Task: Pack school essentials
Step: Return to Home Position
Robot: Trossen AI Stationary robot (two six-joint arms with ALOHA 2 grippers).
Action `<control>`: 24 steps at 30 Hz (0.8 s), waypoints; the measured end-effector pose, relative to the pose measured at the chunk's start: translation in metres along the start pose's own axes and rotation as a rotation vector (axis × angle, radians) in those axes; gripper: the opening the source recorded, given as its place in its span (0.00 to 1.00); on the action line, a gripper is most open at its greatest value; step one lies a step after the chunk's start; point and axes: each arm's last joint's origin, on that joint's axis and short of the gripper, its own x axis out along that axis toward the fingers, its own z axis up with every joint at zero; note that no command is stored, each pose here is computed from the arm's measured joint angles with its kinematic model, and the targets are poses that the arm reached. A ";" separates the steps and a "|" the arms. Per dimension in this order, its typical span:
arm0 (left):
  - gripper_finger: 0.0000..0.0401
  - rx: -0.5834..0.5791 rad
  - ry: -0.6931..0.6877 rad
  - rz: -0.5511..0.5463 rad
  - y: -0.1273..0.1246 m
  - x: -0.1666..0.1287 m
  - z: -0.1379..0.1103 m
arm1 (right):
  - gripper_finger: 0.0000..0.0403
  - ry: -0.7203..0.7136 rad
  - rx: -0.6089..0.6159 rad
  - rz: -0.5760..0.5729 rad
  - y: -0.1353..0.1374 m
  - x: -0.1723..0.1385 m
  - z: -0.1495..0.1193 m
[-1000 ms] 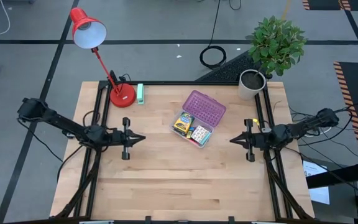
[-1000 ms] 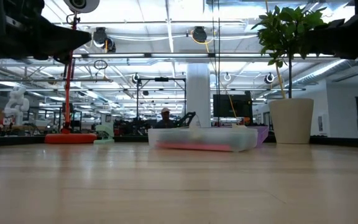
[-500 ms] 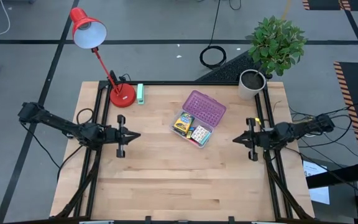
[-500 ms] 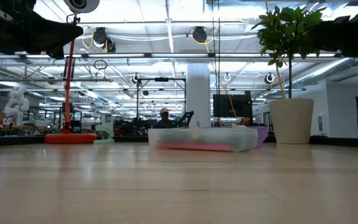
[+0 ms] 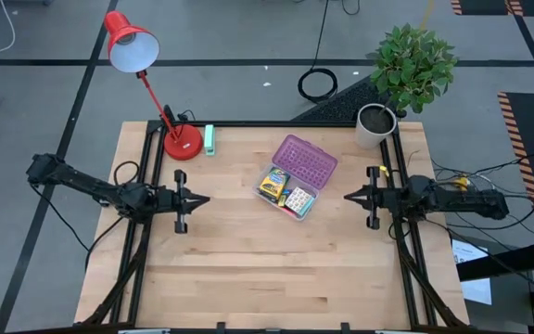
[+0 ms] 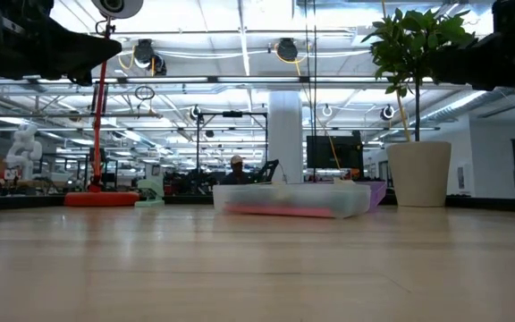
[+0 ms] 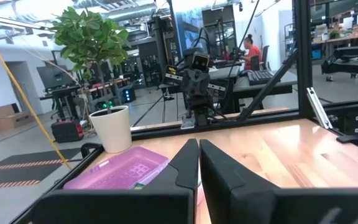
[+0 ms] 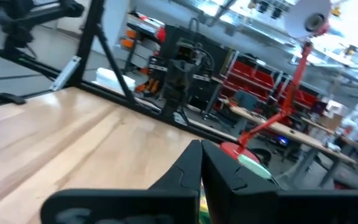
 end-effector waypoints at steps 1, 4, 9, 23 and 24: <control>0.05 0.001 0.002 -0.001 0.000 0.000 0.000 | 0.00 0.006 0.006 -0.011 -0.001 0.000 -0.001; 0.05 0.004 0.013 -0.003 0.000 0.000 -0.001 | 0.00 0.039 0.025 -0.035 -0.003 0.000 -0.004; 0.05 0.004 0.016 0.005 0.000 0.000 -0.001 | 0.00 0.081 0.056 -0.044 -0.004 -0.001 -0.008; 0.05 0.007 0.088 0.064 0.002 -0.003 -0.007 | 0.00 0.083 0.035 -0.047 -0.004 -0.001 -0.008; 0.05 0.006 0.083 0.051 0.002 -0.004 -0.006 | 0.00 0.084 0.035 -0.047 -0.004 -0.001 -0.008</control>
